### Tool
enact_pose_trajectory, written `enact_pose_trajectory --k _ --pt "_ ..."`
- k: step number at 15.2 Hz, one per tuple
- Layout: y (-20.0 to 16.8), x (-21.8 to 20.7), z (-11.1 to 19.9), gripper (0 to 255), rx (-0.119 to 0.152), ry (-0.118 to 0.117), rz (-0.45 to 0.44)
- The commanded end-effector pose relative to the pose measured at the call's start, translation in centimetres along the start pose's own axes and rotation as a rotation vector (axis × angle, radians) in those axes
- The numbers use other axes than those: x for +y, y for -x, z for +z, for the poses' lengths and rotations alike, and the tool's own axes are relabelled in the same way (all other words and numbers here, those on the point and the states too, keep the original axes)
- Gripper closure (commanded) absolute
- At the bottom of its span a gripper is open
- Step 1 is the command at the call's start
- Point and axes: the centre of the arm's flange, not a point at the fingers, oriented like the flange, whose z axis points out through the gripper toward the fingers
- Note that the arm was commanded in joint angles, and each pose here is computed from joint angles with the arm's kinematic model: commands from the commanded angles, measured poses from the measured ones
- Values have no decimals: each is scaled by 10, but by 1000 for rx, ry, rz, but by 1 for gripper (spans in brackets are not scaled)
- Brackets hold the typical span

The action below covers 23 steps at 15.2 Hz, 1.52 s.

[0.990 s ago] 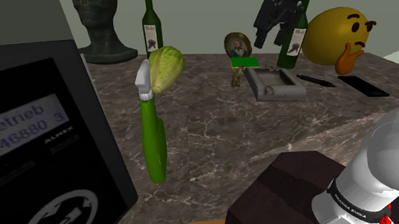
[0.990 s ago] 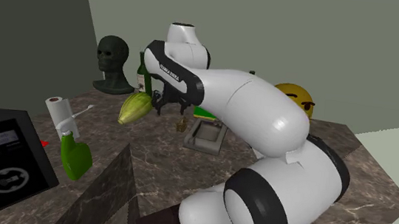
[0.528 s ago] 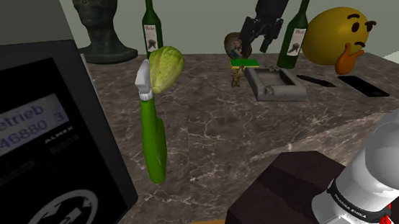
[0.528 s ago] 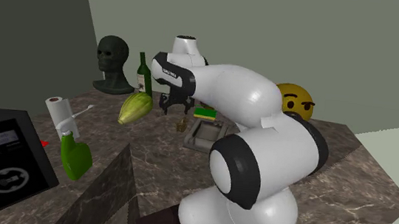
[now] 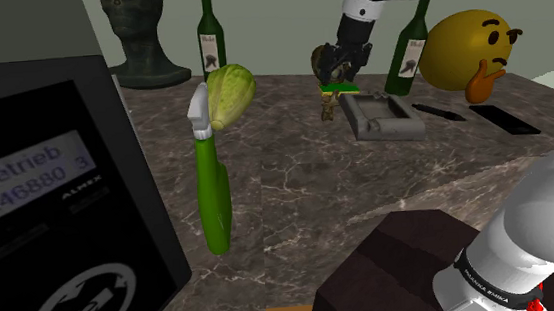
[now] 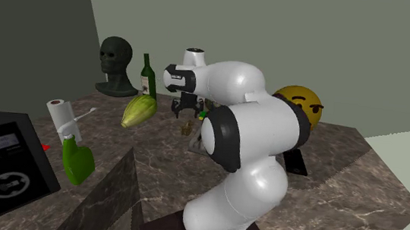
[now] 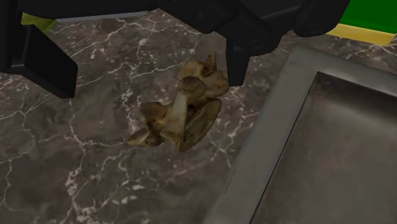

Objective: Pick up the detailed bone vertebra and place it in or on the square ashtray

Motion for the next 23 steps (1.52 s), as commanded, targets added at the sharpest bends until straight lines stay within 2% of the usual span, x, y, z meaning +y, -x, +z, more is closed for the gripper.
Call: enact_pose_trajectory --k 1,3,10,18,19,23 --pt "-19 12 16 0 5 8 13" --pt "-29 19 26 0 7 12 22" --pt "-30 20 66 0 7 12 22" --pt "-30 20 66 0 7 12 22" --pt "-30 20 66 255 7 12 22" --pt "-30 20 66 255 7 12 22"
